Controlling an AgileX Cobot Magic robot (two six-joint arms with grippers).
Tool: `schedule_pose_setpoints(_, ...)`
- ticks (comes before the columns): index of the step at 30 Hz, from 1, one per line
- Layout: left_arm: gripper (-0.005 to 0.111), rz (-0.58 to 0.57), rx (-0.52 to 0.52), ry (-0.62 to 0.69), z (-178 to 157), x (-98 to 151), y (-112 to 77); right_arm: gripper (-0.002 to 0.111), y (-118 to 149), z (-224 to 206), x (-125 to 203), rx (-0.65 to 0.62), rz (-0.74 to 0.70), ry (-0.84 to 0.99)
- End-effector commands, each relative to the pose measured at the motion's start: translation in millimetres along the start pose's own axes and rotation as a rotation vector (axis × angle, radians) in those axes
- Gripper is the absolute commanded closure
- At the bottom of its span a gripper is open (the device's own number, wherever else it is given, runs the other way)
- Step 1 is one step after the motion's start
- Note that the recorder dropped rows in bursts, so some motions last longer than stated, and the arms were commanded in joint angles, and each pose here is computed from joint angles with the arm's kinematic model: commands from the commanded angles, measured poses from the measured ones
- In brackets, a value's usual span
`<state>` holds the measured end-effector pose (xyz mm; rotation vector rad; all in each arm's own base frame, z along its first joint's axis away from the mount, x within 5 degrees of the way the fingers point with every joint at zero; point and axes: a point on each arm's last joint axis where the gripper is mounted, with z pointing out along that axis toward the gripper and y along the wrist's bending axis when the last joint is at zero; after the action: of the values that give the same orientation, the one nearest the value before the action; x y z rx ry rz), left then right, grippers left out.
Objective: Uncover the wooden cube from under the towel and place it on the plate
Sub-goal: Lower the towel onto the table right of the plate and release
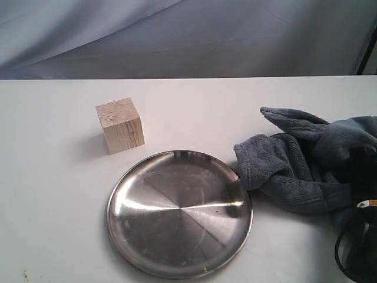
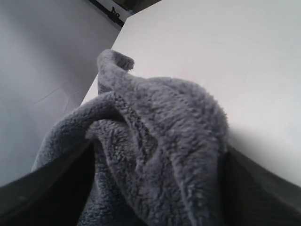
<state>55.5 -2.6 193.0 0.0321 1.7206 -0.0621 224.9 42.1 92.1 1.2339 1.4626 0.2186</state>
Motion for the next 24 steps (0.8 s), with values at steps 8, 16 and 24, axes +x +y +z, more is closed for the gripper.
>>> schedule_pose_setpoints(8,0.106,-0.010,-0.001,-0.006,0,1,0.0,0.030,11,-2,-2,-0.085,-0.434,0.022)
schedule_pose_setpoints(16,0.106,-0.010,-0.001,-0.006,0,1,0.0,0.030,49,-18,4,-0.463,-0.887,0.069)
schedule_pose_setpoints(24,0.106,-0.007,-0.001,-0.006,0,1,0.0,0.027,52,-30,-4,-0.412,-1.013,0.238)
